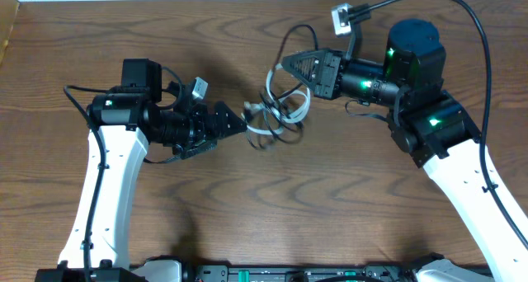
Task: Untangle cables
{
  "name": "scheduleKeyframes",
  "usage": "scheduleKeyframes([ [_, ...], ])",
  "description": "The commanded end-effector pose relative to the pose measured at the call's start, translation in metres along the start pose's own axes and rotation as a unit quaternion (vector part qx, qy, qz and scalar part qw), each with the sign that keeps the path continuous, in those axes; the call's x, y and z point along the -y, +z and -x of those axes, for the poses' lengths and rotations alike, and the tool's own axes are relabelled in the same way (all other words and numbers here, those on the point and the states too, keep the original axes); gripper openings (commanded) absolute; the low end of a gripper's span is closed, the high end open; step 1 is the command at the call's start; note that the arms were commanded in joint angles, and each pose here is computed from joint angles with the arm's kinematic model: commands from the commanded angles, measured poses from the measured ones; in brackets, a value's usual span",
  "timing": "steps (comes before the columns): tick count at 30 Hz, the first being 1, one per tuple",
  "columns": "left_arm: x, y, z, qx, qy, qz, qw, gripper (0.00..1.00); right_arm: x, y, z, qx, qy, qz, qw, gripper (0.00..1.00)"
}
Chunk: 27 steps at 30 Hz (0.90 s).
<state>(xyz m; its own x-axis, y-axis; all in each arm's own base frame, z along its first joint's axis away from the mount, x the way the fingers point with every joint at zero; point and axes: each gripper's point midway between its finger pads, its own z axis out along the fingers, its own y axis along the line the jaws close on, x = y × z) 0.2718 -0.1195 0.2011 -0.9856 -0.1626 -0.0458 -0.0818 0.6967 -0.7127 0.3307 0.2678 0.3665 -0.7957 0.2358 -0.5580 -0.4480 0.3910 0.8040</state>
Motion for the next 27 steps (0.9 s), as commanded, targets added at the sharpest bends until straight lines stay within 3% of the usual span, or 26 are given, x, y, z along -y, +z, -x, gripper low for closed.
scheduleKeyframes([
  [1,-0.009,0.001,0.000,0.001,0.003,0.024,1.000,0.97,0.029,-0.004,0.015,0.050,0.104,-0.069,0.991,0.01],
  [3,-0.015,0.001,0.001,0.003,0.002,0.041,0.999,0.97,0.000,-0.005,0.035,0.076,0.204,0.004,0.976,0.01],
  [5,-0.015,0.001,0.000,0.002,0.001,0.041,0.999,0.97,-0.058,-0.021,0.065,0.096,0.140,0.130,0.977,0.01],
  [7,-0.015,0.001,0.000,0.002,0.001,0.042,0.999,0.97,-0.118,-0.059,0.088,0.145,0.014,0.240,0.960,0.02],
  [9,-0.015,0.001,0.000,0.003,0.001,0.042,0.999,0.97,-0.134,-0.078,0.096,0.171,-0.028,0.262,0.949,0.01],
  [11,-0.015,0.001,0.000,0.003,0.001,0.042,0.999,0.97,-0.123,-0.083,0.100,0.180,-0.032,0.233,0.955,0.01],
  [14,-0.016,0.001,0.000,0.002,0.001,0.042,0.999,0.97,-0.064,-0.054,0.082,0.141,-0.031,0.111,0.983,0.02],
  [16,-0.017,0.001,0.000,0.002,0.000,0.044,0.999,0.97,0.020,-0.030,0.050,0.104,0.095,-0.048,0.989,0.01],
  [17,-0.017,0.001,0.000,0.002,0.000,0.046,0.999,0.97,0.054,-0.024,0.029,0.090,0.182,-0.115,0.972,0.01],
  [19,-0.019,0.001,0.000,0.003,0.000,0.051,0.999,0.97,0.073,-0.016,0.011,0.069,0.268,-0.143,0.950,0.01],
  [21,-0.020,0.001,0.001,0.004,0.000,0.055,0.999,0.97,0.045,-0.007,0.018,0.041,0.247,-0.066,0.966,0.01],
  [23,-0.020,0.001,0.000,0.004,0.000,0.055,0.999,0.97,-0.030,-0.016,0.056,0.063,0.125,0.091,0.986,0.02],
  [27,-0.020,0.001,0.000,0.004,0.000,0.055,0.999,0.97,-0.132,-0.071,0.089,0.151,-0.062,0.252,0.954,0.02],
])
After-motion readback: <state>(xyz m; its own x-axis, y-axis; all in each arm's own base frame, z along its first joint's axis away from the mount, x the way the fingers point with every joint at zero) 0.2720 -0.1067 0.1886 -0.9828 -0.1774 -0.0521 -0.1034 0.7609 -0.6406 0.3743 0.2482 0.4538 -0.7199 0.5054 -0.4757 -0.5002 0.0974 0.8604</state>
